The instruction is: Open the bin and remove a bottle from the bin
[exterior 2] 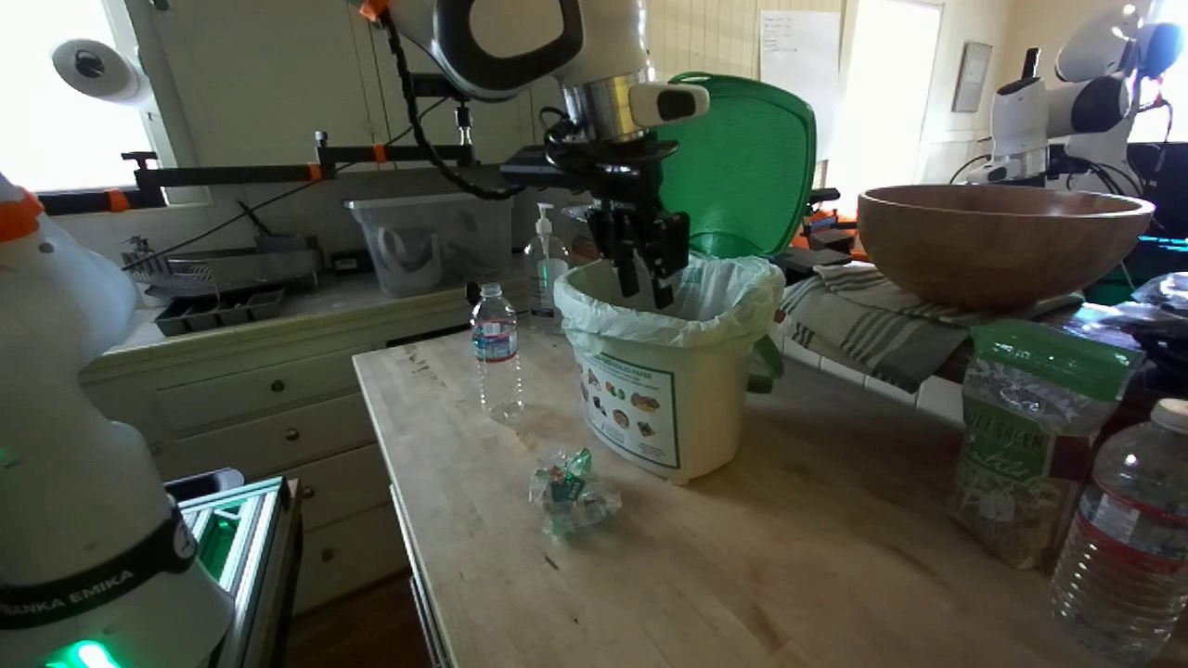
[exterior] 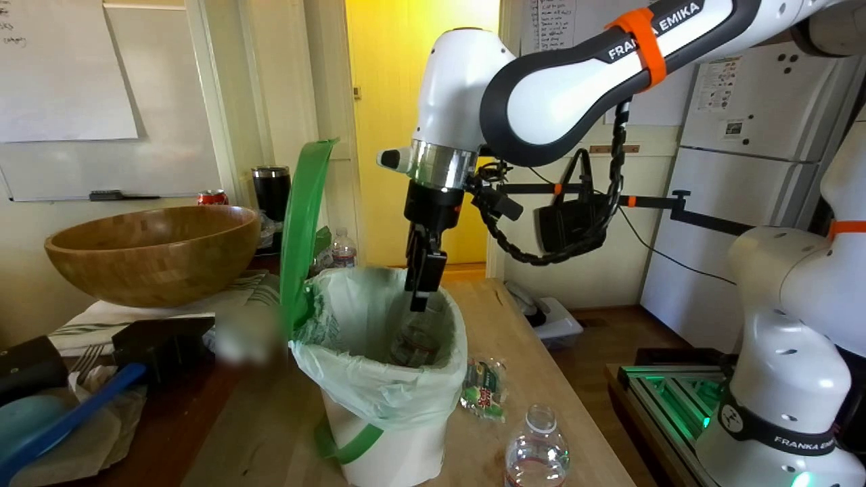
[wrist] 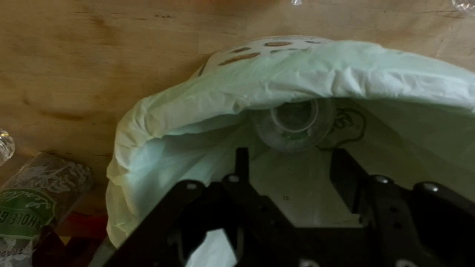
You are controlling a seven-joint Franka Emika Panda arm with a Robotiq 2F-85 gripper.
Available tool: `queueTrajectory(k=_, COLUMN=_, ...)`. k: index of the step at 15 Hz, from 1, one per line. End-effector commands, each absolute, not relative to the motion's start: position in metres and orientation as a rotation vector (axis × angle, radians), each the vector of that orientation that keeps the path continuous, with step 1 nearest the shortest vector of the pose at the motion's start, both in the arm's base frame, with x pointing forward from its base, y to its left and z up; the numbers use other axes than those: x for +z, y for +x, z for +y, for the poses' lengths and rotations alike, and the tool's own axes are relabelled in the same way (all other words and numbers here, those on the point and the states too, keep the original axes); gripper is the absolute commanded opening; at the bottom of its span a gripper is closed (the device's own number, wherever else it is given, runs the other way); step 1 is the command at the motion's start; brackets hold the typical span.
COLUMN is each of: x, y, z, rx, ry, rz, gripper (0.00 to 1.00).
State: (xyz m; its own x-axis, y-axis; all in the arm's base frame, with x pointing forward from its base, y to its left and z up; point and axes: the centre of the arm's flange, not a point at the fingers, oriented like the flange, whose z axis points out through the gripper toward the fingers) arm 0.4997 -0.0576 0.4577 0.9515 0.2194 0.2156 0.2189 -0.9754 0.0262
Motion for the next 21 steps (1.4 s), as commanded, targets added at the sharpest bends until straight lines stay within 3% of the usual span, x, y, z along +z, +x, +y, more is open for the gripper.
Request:
queueTrajectory(k=1, x=0.444, y=0.502, z=-0.06, rx=0.282, ry=3.111, rz=0.336, gripper=0.92)
queueTrajectory(k=2, x=0.442, y=0.502, z=-0.061, rx=0.272, ry=3.114, rz=0.334, gripper=0.99)
queueTrajectory(k=6, x=0.433, y=0.504, z=-0.062, rx=0.24, ry=3.12, rz=0.33, gripper=1.0)
queueTrajectory(k=7, x=0.431, y=0.504, z=-0.062, rx=0.232, ry=3.122, rz=0.33, gripper=0.95)
queueTrajectory(k=8, x=0.43, y=0.505, z=-0.062, rx=0.225, ry=3.124, rz=0.329, gripper=0.8)
queueTrajectory(k=9, x=0.429, y=0.505, z=-0.062, rx=0.217, ry=3.126, rz=0.327, gripper=0.71)
queueTrajectory(k=11, x=0.427, y=0.505, z=-0.062, rx=0.206, ry=3.129, rz=0.321, gripper=0.63)
queueTrajectory(k=16, x=0.426, y=0.507, z=-0.064, rx=0.205, ry=3.13, rz=0.281, gripper=0.24)
queueTrajectory(k=18, x=0.427, y=0.507, z=-0.064, rx=0.21, ry=3.136, rz=0.261, gripper=0.13)
queueTrajectory(k=21, x=0.435, y=0.506, z=-0.063, rx=0.228, ry=3.14, rz=0.251, gripper=0.05)
